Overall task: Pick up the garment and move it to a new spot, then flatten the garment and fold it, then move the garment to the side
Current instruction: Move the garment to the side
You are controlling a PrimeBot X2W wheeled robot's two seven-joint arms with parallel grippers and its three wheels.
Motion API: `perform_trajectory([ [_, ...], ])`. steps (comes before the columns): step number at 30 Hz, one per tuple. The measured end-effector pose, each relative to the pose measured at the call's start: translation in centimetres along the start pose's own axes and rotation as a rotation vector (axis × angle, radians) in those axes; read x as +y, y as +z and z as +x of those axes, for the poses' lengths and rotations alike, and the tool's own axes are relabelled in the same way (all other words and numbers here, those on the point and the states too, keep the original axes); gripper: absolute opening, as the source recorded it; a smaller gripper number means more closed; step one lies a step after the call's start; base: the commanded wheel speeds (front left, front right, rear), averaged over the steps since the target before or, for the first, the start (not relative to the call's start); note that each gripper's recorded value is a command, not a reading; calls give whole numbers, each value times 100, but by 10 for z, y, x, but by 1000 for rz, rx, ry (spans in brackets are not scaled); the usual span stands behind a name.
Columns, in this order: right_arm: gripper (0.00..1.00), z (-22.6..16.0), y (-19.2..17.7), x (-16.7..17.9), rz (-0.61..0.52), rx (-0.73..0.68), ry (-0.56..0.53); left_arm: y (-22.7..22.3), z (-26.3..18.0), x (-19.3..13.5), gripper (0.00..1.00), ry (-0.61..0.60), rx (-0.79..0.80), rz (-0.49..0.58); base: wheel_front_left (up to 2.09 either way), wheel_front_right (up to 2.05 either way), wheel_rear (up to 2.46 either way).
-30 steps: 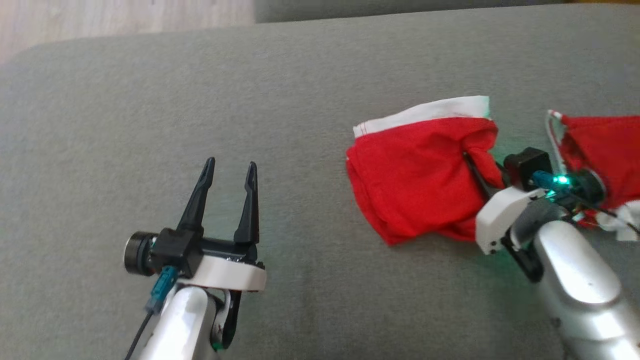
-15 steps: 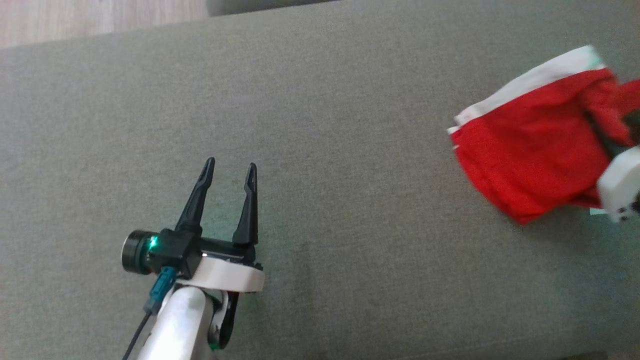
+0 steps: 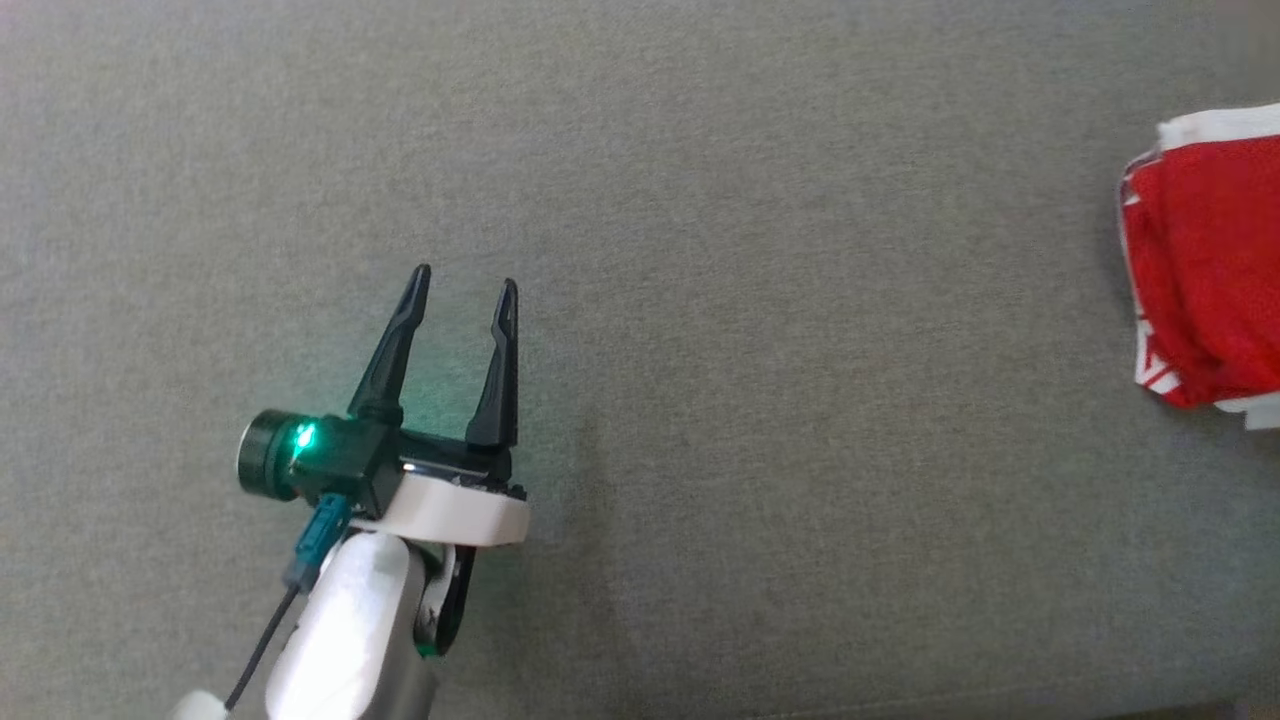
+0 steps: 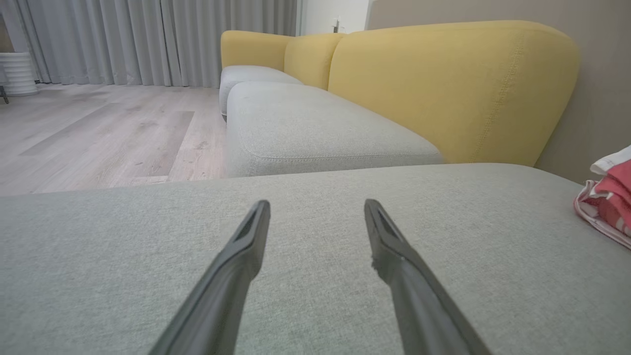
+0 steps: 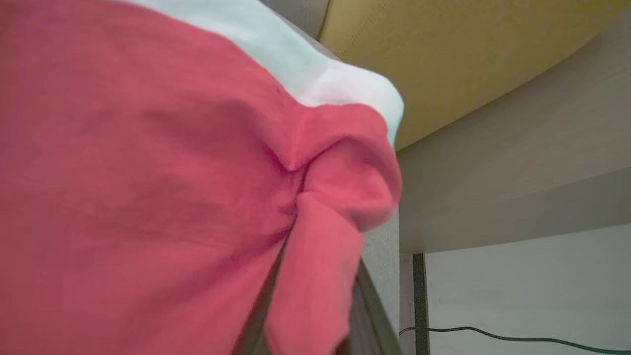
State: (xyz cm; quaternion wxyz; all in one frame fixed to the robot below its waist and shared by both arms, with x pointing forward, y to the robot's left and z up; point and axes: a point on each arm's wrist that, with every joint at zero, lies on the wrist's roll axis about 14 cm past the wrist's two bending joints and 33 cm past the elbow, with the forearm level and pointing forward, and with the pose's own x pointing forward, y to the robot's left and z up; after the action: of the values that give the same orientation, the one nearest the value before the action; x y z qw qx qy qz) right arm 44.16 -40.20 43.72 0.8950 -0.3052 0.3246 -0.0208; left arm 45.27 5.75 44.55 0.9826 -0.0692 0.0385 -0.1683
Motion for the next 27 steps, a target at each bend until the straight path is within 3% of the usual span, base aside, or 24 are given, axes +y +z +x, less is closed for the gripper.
perform_trajectory([
  [10, 0, 17, -13, 6, 32, 37, -13, -13, 3, 10, 100, 16, 29, 0, 0, 0, 0],
  [11, 9, 18, -14, 7, 35, 38, -15, -12, 4, 10, 100, 16, 27, 0, 0, 0, 0],
  [12, 95, 17, -13, 7, 40, 36, -18, -11, 5, 10, 100, 16, 24, 1, 0, 0, 0],
  [13, 100, 17, -13, 7, 48, 33, -23, -9, 6, 10, 100, 15, 18, 3, 0, 0, 0],
  [19, 100, 7, 3, -6, 156, -34, -81, 2, 7, 5, 100, 4, -7, 10, 0, 0, 0],
  [27, 100, -20, 53, -25, 205, -214, -140, 26, 3, 1, 100, 0, -61, 24, 0, 0, 0],
])
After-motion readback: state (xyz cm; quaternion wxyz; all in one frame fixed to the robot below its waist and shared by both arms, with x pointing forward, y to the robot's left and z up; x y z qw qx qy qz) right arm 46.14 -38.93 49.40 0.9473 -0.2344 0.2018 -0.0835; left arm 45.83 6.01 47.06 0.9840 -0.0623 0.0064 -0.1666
